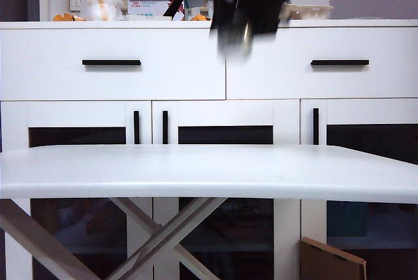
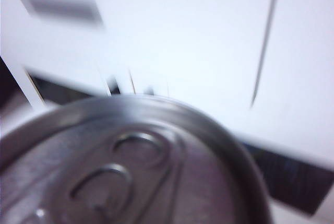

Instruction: Pick up a can of beer from the white table, open the left drawer, place the beer inside the drawer, and finally close the drawer.

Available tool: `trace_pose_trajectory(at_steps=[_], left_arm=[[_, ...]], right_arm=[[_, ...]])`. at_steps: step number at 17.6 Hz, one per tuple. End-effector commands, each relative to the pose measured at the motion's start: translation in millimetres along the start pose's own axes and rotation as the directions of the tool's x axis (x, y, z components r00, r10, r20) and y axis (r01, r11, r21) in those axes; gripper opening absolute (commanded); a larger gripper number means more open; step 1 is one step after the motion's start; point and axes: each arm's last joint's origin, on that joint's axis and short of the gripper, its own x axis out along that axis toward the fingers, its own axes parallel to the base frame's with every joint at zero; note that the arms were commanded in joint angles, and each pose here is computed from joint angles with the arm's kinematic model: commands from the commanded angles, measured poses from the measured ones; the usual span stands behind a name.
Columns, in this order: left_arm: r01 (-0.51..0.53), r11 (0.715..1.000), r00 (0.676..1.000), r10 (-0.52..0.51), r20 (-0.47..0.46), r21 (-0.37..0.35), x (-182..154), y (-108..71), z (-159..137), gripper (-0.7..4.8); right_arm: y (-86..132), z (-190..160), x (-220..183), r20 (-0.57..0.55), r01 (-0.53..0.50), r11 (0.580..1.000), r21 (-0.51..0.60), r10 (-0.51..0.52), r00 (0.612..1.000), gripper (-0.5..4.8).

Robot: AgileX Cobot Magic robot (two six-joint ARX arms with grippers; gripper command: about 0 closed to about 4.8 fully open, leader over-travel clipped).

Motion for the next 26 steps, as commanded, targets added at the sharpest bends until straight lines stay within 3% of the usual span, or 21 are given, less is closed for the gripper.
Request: trace_pose_trajectory(at_steps=[1,3,7,11,12,14,18,19,21,22,24,25,26], left_arm=[[0.029,0.992,0.999,-0.023,0.049,-0.120,9,2.3,4,-0.06],[0.044,0.983,0.997,-0.032,0.071,-0.177,18,6.5,3,-0.06],[0.107,0.937,0.988,-0.063,0.139,-0.334,43,18.1,2,-0.06],[0.207,0.866,0.967,-0.109,0.232,-0.455,74,33.5,-3,-0.06],[0.246,0.826,0.956,-0.120,0.267,-0.507,88,42.0,-8,-0.06],[0.263,0.784,0.946,-0.097,0.308,-0.563,102,52.5,-15,-0.06],[0.293,0.743,0.906,-0.015,0.423,-0.602,129,74.8,-32,-0.06],[0.305,0.710,0.897,0.010,0.441,-0.635,136,81.5,-38,-0.06],[0.289,0.594,0.901,0.096,0.423,-0.751,151,98.0,-57,-0.06],[0.271,0.568,0.904,0.126,0.407,-0.777,159,105.6,-65,-0.06],[0.246,0.563,0.913,0.139,0.384,-0.789,177,117.3,-75,0.00],[0.246,0.563,0.913,0.139,0.384,-0.789,188,122.3,-76,0.33],[0.242,0.562,0.914,0.141,0.380,-0.791,198,127.1,-76,1.39]], right_arm=[[11,47,-56,0.067,-0.012,1.000,-0.004,0.012,0.998,0.53],[15,62,-84,0.066,-0.011,1.000,-0.013,0.012,0.998,0.53],[21,80,-127,0.061,-0.019,0.996,-0.092,0.025,0.998,0.53],[25,89,-149,0.078,-0.050,0.993,-0.106,0.059,0.995,0.53],[25,89,-152,0.074,-0.051,0.993,-0.105,0.059,0.995,0.53],[26,88,-153,0.059,-0.062,0.993,-0.104,0.068,0.996,0.53],[29,87,-154,0.038,-0.153,0.982,-0.107,0.158,0.987,0.53],[30,87,-154,0.038,-0.162,0.981,-0.108,0.167,0.985,0.53],[30,87,-154,0.037,-0.168,0.980,-0.108,0.173,0.984,0.53],[30,87,-154,0.037,-0.168,0.980,-0.108,0.173,0.984,0.53],[30,87,-154,0.038,-0.168,0.980,-0.109,0.173,0.984,0.53],[30,87,-154,0.037,-0.168,0.980,-0.109,0.173,0.984,0.53],[30,87,-154,0.038,-0.168,0.980,-0.108,0.173,0.984,0.53]])
